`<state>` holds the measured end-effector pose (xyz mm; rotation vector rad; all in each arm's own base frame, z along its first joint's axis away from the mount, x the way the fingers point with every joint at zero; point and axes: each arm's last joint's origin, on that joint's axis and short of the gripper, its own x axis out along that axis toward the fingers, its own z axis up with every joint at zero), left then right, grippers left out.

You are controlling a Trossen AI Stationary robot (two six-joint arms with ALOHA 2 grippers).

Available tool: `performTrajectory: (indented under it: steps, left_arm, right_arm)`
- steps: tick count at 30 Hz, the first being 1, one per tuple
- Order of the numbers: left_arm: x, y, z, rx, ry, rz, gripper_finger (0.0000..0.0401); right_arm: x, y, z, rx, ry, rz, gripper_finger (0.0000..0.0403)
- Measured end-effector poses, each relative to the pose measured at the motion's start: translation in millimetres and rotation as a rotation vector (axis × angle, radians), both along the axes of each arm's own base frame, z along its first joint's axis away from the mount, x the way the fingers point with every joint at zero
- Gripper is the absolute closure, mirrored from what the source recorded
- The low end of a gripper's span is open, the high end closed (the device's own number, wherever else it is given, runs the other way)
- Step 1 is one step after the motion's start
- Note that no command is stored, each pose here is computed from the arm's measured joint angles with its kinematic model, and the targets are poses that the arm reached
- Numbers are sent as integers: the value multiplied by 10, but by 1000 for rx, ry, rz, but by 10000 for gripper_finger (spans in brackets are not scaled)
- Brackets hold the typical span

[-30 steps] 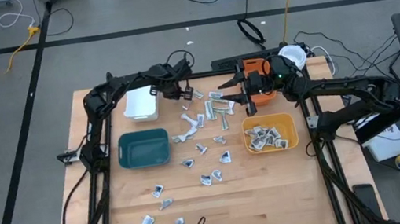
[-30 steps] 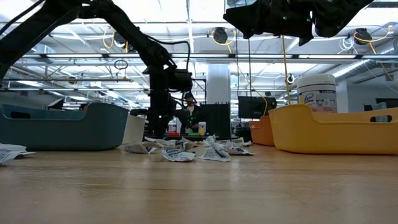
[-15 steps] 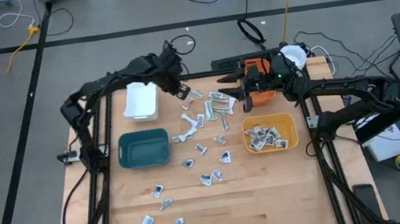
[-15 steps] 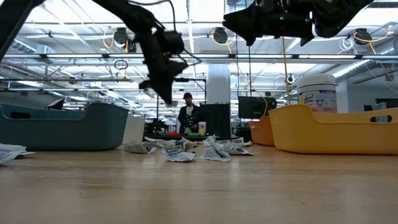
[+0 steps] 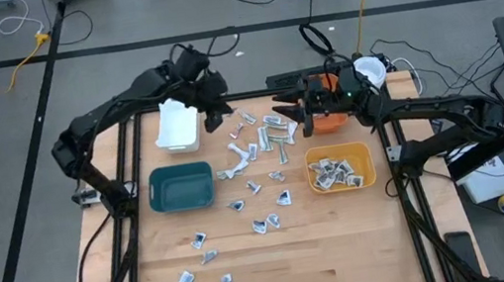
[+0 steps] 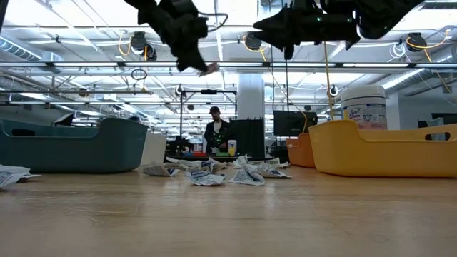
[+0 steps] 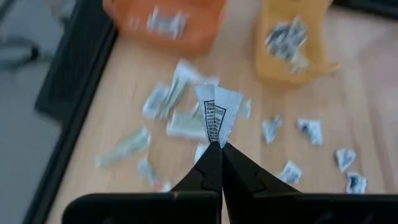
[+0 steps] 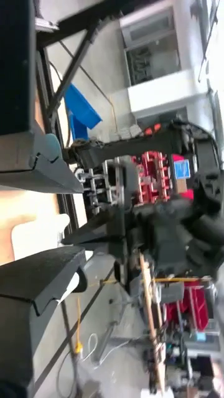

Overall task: Pick & Place First Aid Supplies
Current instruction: Put the antibiotic ointment into the orange bin

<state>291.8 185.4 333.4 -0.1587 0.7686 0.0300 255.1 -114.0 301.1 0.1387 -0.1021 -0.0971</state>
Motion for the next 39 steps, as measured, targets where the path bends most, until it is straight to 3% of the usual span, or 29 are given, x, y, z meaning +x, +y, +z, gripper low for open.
performTrajectory:
  steps: [8, 15, 21, 29, 35, 39]
  left_arm:
    - [239, -272, 197, 31, -227, -189, 401]
    - [421, -550, 269, 74, -312, -285, 401]
    - [456, -587, 293, 68, -328, -255, 401]
    - [448, -596, 264, 55, -284, -209, 401]
    - [447, -567, 255, 61, -251, -92, 401]
    - [456, -593, 256, 55, -254, -107, 401]
  right_arm:
    - [127, 76, 184, -20, 73, -46, 261]
    - [160, 153, 175, 2, 88, -32, 261]
    - [188, 245, 155, 14, 107, 52, 261]
    - [193, 263, 124, 28, 135, 61, 261]
    - [192, 279, 125, 46, 135, 112, 261]
    - [192, 277, 126, 37, 134, 108, 261]
